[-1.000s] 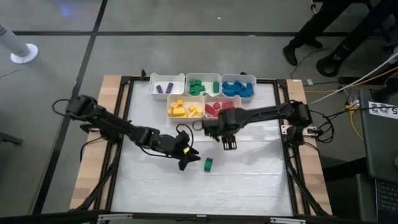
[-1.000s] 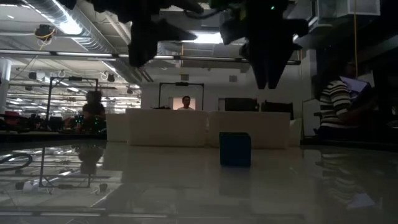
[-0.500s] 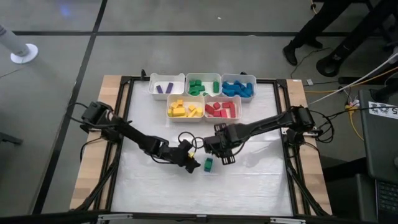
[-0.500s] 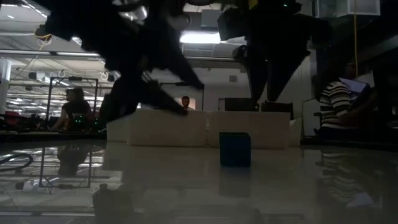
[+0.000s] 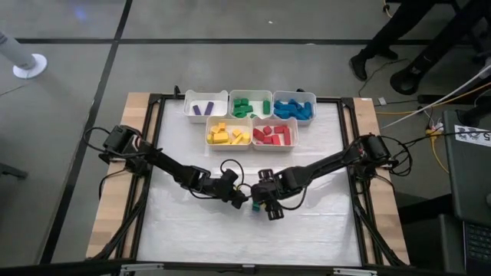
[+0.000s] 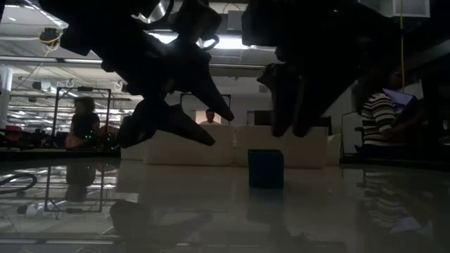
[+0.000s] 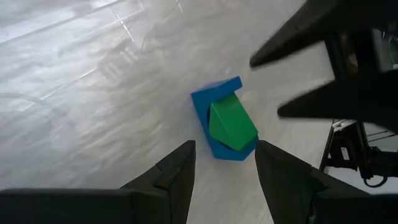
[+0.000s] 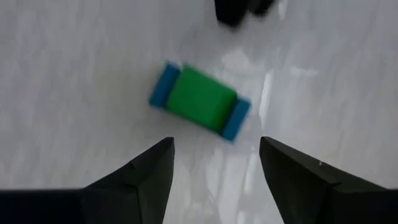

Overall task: Sort blocks
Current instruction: Put the green block into the top center bin

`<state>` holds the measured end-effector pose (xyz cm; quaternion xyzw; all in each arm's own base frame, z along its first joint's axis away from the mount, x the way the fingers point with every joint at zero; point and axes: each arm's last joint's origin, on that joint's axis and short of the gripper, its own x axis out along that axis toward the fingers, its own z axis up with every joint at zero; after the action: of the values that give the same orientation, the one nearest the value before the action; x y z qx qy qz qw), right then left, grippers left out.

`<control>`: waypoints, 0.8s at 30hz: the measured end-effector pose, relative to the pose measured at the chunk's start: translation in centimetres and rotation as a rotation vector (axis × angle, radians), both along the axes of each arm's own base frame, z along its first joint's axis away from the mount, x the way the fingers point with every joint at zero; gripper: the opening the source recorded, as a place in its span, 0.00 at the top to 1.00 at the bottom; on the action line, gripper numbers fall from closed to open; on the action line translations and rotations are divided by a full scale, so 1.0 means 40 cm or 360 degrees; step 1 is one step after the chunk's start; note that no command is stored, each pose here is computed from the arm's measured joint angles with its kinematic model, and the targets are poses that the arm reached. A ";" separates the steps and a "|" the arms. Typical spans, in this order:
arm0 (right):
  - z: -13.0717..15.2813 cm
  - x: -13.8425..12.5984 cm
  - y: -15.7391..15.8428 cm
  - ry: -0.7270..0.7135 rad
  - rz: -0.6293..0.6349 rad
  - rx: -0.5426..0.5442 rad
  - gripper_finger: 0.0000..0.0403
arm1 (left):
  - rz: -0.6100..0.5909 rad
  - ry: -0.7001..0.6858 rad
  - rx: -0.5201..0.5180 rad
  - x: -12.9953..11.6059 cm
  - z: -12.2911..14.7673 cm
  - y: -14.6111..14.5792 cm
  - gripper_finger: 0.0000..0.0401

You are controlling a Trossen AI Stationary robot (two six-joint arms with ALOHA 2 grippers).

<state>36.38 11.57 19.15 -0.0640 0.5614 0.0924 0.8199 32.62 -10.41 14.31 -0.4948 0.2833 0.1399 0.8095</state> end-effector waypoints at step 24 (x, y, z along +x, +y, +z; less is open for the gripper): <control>-0.005 0.009 0.007 -0.0152 0.0725 -0.0134 0.41 | -0.0145 0.0017 -0.0006 -0.001 -0.001 -0.005 0.61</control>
<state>36.73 11.85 18.96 -0.2274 0.4964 0.2486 0.8000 32.57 -10.63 14.29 -0.4823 0.3102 0.1051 0.8125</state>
